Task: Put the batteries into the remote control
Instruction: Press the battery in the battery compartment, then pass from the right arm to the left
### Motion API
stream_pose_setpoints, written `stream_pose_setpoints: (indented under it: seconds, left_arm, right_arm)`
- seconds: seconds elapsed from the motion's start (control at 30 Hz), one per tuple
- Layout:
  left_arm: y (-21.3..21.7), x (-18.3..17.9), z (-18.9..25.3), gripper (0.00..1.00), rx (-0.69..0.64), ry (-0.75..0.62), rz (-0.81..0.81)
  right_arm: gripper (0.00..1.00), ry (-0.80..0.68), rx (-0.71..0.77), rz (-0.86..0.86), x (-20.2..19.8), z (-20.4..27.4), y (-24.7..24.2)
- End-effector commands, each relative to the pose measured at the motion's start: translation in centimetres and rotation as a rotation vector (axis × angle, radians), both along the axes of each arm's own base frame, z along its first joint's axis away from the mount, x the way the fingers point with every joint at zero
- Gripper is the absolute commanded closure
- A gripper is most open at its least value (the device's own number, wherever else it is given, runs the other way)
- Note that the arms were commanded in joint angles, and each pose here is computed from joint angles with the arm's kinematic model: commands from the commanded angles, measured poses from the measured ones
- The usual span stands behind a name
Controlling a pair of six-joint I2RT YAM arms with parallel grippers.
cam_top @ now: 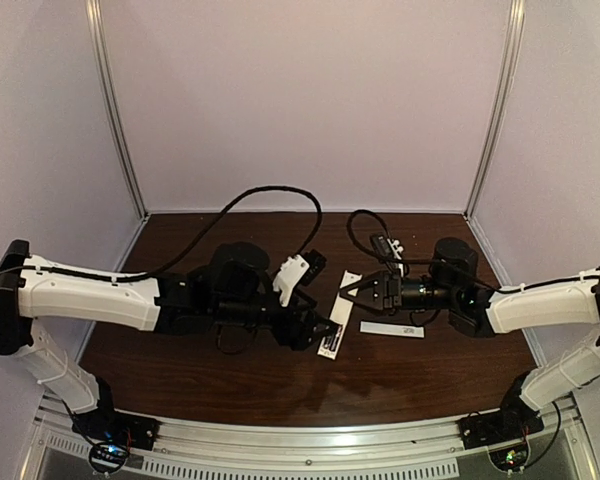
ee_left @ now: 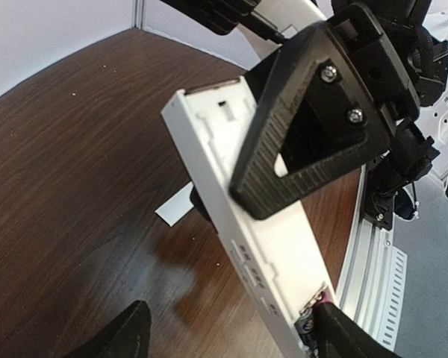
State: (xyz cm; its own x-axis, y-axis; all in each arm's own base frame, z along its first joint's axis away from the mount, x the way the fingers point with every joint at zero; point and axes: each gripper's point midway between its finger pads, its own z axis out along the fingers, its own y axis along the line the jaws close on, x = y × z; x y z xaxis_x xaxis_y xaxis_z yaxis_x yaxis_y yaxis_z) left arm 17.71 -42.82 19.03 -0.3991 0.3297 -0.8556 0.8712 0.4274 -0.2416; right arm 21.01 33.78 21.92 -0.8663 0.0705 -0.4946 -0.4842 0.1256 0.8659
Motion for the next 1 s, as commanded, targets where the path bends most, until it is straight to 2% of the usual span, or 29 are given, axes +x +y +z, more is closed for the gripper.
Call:
stream_pose_setpoints:
  seconds: [0.0, 0.17, 0.27, 0.37, 0.47, 0.6, 0.73, 0.97]
  left_arm:
    - [-0.1, 0.6, 2.2, 0.18, -0.077, -0.039, -0.021]
    - [1.4, 2.5, 4.5, 0.10, -0.082, -0.146, -0.015]
    - [0.6, 3.2, 3.6, 0.10, 0.005, -0.190, -0.051]
    - [-1.0, 3.6, 0.9, 0.11, 0.094, -0.185, -0.111]
    - [-2.8, 4.5, 0.0, 0.13, 0.110, -0.191, -0.129]
    - [-5.5, 5.3, 0.9, 0.16, 0.031, -0.182, -0.132]
    - [-7.6, 6.3, 0.6, 0.18, 0.020, -0.162, -0.083]
    - [-8.5, 7.9, 0.9, 0.18, -0.028, -0.087, 0.027]
  right_arm:
    - [1.00, -0.042, 0.029, -0.057, 1.6, 1.7, -1.5]
    - [1.00, 0.003, -0.038, -0.230, 5.2, -0.2, -6.4]
    - [1.00, -0.001, -0.093, -0.334, 6.8, -0.9, -9.6]
    - [1.00, 0.016, -0.132, -0.449, 8.3, -1.4, -13.3]
    - [1.00, 0.043, -0.142, -0.519, 9.2, -2.0, -16.2]
    - [1.00, 0.061, -0.141, -0.512, 8.8, -2.9, -16.3]
    - [1.00, 0.075, -0.121, -0.471, 8.4, -3.3, -15.7]
    - [1.00, 0.048, -0.162, -0.351, 7.8, -3.8, -12.9]
